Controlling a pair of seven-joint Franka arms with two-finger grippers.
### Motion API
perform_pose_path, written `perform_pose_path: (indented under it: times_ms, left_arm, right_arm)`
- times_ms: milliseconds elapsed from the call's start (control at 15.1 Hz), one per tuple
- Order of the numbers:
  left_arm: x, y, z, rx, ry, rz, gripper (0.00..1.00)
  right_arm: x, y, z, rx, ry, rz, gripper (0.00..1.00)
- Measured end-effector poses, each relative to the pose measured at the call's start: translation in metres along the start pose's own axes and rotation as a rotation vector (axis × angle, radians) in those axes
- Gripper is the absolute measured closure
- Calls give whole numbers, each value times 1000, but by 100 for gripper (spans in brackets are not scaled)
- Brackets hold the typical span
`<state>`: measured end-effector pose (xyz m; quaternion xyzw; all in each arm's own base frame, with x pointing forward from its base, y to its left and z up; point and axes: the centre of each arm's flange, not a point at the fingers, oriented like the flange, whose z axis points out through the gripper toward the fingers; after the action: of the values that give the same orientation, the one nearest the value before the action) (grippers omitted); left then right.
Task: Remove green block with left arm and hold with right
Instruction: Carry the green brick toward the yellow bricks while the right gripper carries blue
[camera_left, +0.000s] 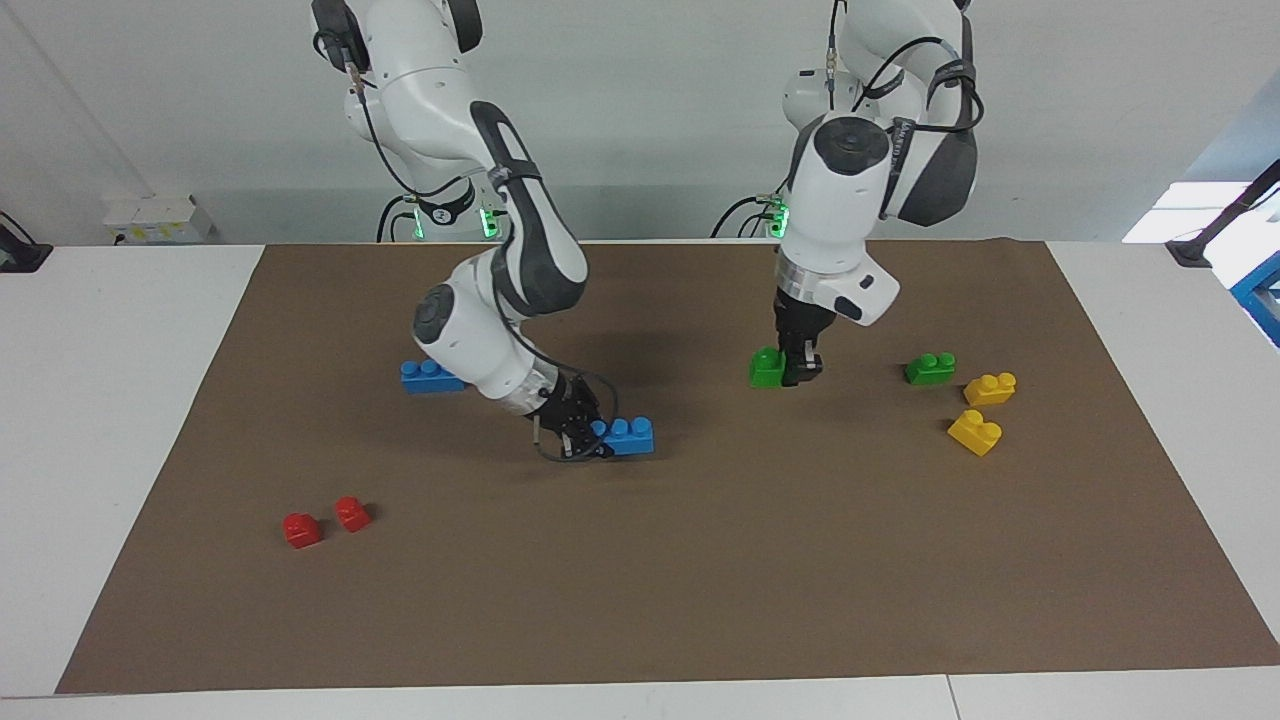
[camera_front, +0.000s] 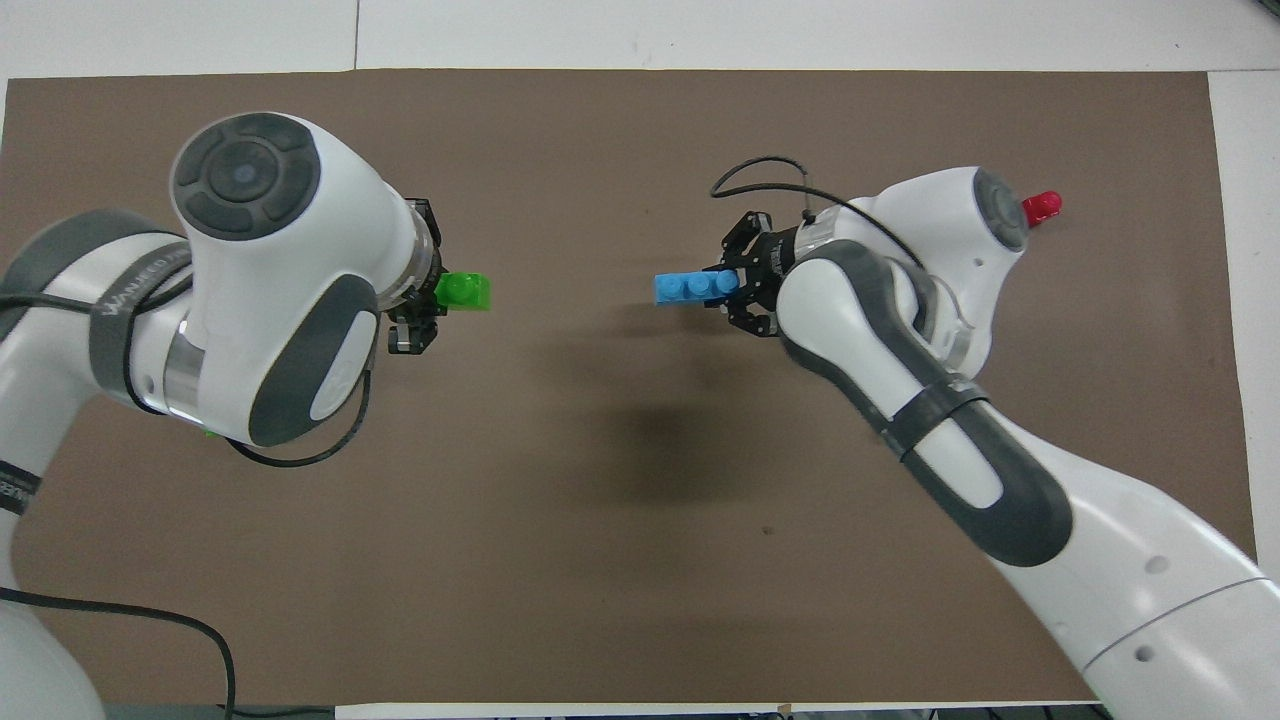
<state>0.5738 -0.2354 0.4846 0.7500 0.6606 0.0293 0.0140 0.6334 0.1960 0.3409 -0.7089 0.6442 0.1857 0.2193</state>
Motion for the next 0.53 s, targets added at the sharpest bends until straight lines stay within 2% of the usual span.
perform_pose_path:
  times_ms: [199, 332, 531]
  left_arm:
    - [68, 6, 19, 41, -2, 154, 64]
    - [108, 0, 37, 58, -6, 284, 64]
    - [156, -16, 67, 23, -5, 417, 64]
  right_arm:
    - [65, -6, -68, -21, -34, -77, 66]
    - [96, -4, -82, -26, -42, -99, 66]
    - [126, 7, -83, -57, -16, -119, 66]
